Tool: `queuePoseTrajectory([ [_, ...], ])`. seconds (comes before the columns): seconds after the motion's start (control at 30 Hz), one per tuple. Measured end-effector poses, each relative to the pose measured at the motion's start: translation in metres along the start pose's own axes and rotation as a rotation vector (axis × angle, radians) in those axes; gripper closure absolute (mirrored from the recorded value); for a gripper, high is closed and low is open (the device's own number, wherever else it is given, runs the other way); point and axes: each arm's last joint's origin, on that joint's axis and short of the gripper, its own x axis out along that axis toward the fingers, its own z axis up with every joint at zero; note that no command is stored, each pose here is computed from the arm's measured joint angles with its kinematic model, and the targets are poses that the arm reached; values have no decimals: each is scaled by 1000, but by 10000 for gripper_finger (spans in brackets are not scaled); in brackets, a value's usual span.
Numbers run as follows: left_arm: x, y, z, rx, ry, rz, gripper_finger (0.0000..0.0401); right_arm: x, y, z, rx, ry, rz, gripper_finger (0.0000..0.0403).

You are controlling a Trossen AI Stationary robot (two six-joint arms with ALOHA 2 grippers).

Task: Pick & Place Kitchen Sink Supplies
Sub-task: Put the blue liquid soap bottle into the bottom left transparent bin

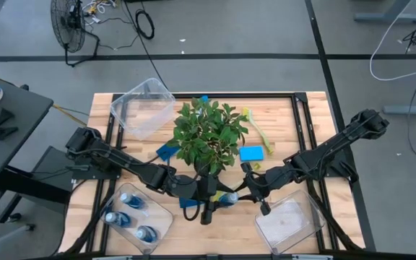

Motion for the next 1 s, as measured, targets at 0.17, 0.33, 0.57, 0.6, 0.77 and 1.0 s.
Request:
queuePoseTrajectory([
  [0.17, 0, 1, -1, 23, 14, 6, 207, 0, 0, -1, 0, 5, -2, 308],
  [0.33, 0, 1, -1, -9, 16, -6, 207, 0, 0, -1, -1, 11, -2, 308],
  [0.57, 0, 0, 3, -43, -27, -17, 207, 0, 0, 0, 0, -1, -3, 308],
  [0.6, 0, 0, 3, -44, -27, -17, 207, 0, 0, 0, 0, 0, -3, 308],
  [0.77, 0, 1, 3, -50, -28, -17, 207, 0, 0, 0, 0, 5, -3, 308],
  [1.0, 0, 0, 2, -14, -9, -44, 197, 0, 0, -1, -1, 12, -1, 308],
])
